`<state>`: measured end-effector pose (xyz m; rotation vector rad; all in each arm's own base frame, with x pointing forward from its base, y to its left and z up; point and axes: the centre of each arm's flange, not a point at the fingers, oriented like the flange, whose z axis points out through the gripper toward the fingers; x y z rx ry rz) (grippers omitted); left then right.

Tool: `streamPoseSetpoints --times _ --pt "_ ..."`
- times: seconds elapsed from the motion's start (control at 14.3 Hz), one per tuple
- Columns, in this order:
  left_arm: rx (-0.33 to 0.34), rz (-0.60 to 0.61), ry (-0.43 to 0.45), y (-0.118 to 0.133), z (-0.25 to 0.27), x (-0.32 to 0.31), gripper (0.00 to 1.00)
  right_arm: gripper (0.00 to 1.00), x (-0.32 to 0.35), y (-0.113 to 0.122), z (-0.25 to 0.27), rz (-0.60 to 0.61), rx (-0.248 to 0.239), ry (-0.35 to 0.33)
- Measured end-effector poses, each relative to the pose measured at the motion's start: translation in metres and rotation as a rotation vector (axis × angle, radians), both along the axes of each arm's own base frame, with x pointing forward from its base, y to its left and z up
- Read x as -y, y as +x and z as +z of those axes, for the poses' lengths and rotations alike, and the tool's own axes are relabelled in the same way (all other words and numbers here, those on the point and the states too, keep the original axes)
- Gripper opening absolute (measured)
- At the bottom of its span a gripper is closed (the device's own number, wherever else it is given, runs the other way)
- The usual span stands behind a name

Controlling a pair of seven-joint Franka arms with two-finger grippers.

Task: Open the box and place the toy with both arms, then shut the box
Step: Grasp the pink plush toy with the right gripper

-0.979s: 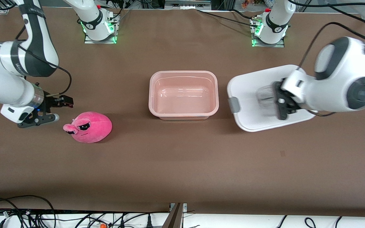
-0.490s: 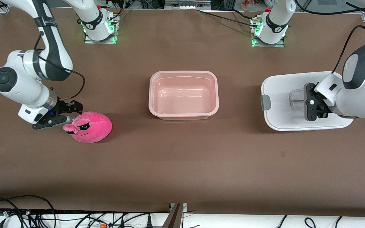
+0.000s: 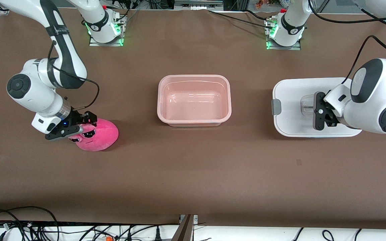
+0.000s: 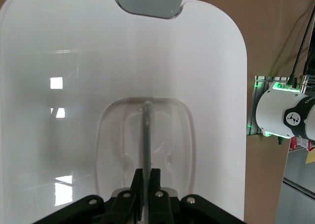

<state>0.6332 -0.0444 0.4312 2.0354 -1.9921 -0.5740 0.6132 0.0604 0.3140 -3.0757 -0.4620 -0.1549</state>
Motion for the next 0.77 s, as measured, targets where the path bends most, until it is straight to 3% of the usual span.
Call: streamPoseSetpoints --times 0.28,0.56,0.7,0.77 --pt "0.0 -0.004 0.0 0.0 0.0 0.002 0.07 0.96 0.0 0.003 -0.021 0.05 0.064 -0.008" --pt "0.0 -0.005 -0.001 0.0 0.0 0.003 0.07 0.52 0.001 0.002 -0.025 0.092 0.096 -0.015" --pt "0.0 -0.006 -0.001 0.0 0.0 0.003 0.07 0.35 0.001 0.002 -0.024 0.094 0.1 -0.015" --pt "0.0 -0.006 -0.001 0.0 0.0 0.004 0.07 0.31 0.001 0.003 -0.023 0.094 0.101 -0.015"
